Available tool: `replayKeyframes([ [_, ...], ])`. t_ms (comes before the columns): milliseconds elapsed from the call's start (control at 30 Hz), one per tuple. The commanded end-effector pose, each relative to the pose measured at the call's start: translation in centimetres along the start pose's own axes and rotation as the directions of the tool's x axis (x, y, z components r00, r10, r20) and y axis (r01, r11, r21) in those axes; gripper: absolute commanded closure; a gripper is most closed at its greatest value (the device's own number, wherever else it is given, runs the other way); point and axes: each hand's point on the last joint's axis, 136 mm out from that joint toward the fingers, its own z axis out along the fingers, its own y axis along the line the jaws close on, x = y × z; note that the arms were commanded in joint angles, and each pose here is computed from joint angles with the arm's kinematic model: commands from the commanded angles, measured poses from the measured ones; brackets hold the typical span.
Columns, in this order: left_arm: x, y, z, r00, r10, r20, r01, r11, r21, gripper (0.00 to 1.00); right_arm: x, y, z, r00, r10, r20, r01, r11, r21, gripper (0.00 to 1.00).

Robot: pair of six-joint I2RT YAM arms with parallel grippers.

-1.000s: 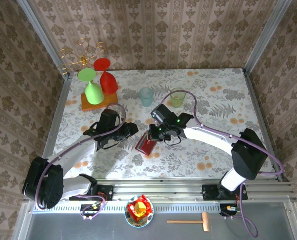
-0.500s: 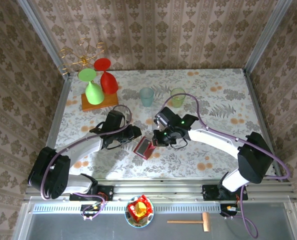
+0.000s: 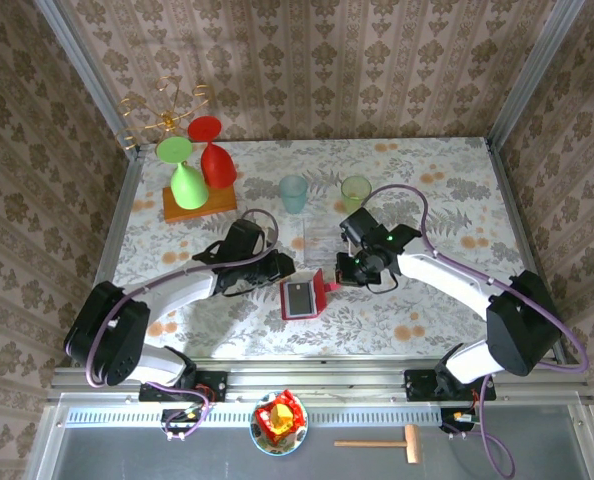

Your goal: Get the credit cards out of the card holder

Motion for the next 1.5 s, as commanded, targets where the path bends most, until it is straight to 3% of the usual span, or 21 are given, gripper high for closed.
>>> replayKeyframes([
  [0,-0.3,-0.8,0.4,1.000,0.030,0.002,-0.030,1.000,0.003,0.77,1.0,-2.2,0.7,1.000,0.006,-0.018,-0.004,0.997,0.071,1.00],
  [233,0.4,-1.4,1.6,0.997,0.064,-0.035,-0.064,0.998,0.003,0.78,0.8,-5.1,2.1,0.996,0.090,0.010,-0.091,0.987,0.130,1.00],
  [567,1.8,-3.2,4.5,0.985,0.117,-0.125,-0.113,0.993,0.036,0.79,2.0,-6.9,5.8,0.985,0.172,-0.019,-0.168,0.977,0.133,0.89],
  [1000,2.9,-5.1,6.2,0.970,0.153,-0.191,-0.137,0.986,0.098,0.79,1.2,-5.8,1.9,0.988,0.150,0.048,-0.154,0.981,0.116,0.67],
  [1467,3.5,-4.6,7.5,0.959,0.135,-0.248,-0.115,0.989,0.093,0.79,0.3,-0.9,-3.6,0.984,0.110,0.142,-0.114,0.993,0.021,0.64],
])
